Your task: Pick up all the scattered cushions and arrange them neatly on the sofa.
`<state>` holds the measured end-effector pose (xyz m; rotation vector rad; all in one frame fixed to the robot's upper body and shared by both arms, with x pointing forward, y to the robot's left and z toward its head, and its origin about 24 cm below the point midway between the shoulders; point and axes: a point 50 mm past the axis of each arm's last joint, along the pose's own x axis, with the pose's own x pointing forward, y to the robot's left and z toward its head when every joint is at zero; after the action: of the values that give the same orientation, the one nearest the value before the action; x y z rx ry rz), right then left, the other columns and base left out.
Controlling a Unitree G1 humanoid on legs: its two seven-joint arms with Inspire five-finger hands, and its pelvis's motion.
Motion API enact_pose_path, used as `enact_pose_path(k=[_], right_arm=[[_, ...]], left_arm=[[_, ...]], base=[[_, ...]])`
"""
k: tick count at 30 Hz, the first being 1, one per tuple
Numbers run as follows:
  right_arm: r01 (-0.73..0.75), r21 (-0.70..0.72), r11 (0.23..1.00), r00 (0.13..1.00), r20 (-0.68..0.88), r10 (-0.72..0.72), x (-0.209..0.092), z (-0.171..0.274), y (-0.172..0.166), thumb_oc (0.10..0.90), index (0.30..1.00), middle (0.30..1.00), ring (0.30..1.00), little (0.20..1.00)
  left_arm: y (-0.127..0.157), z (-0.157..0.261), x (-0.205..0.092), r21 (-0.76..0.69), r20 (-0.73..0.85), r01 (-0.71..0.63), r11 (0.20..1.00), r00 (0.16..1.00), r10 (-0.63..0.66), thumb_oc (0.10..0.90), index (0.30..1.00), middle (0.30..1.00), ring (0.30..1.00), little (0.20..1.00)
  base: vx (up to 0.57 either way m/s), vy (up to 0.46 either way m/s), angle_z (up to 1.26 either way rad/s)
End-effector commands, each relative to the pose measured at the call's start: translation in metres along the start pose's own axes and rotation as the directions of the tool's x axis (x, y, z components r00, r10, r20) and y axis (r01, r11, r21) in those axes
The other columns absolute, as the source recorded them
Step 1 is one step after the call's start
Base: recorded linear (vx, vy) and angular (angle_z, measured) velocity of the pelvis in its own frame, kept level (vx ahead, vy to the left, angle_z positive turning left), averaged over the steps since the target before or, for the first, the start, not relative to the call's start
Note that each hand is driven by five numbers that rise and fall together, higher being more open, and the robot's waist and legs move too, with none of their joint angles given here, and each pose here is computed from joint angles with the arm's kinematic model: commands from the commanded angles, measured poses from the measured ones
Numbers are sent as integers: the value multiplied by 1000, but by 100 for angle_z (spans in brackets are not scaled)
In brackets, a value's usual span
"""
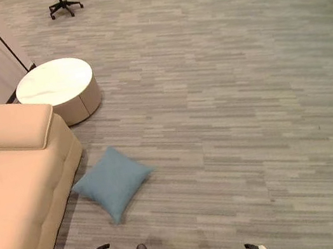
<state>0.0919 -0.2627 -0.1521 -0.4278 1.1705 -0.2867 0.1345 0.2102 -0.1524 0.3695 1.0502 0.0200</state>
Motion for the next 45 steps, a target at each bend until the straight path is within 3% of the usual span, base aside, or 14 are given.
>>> enact_pose_path(k=[1,9,31,45], right_arm=[[45,-3,999,998,44,-45,4,12,-14,800,900,900,900,900],[32,-1,999,997,70,-32,4,20,-12,800,900,900,900,900],[51,65,997,997,61,-55,4,16,-20,800,900,900,900,900],[10,26,1000,992,128,-13,5,36,-10,800,900,900,900,900]], left_arm=[[12,-1,1,34,5,-37,999,999,37,800,900,900,900,900],[18,1,1,38,21,-54,998,998,53,800,900,900,900,900],[-2,-3,0,74,-3,14,997,1000,-14,800,900,900,900,900],[24,-9,0,0,-19,-70,998,997,70,800,900,900,900,900]], base=[[130,147,13],[146,37,39],[114,-118,59],[113,61,0]])
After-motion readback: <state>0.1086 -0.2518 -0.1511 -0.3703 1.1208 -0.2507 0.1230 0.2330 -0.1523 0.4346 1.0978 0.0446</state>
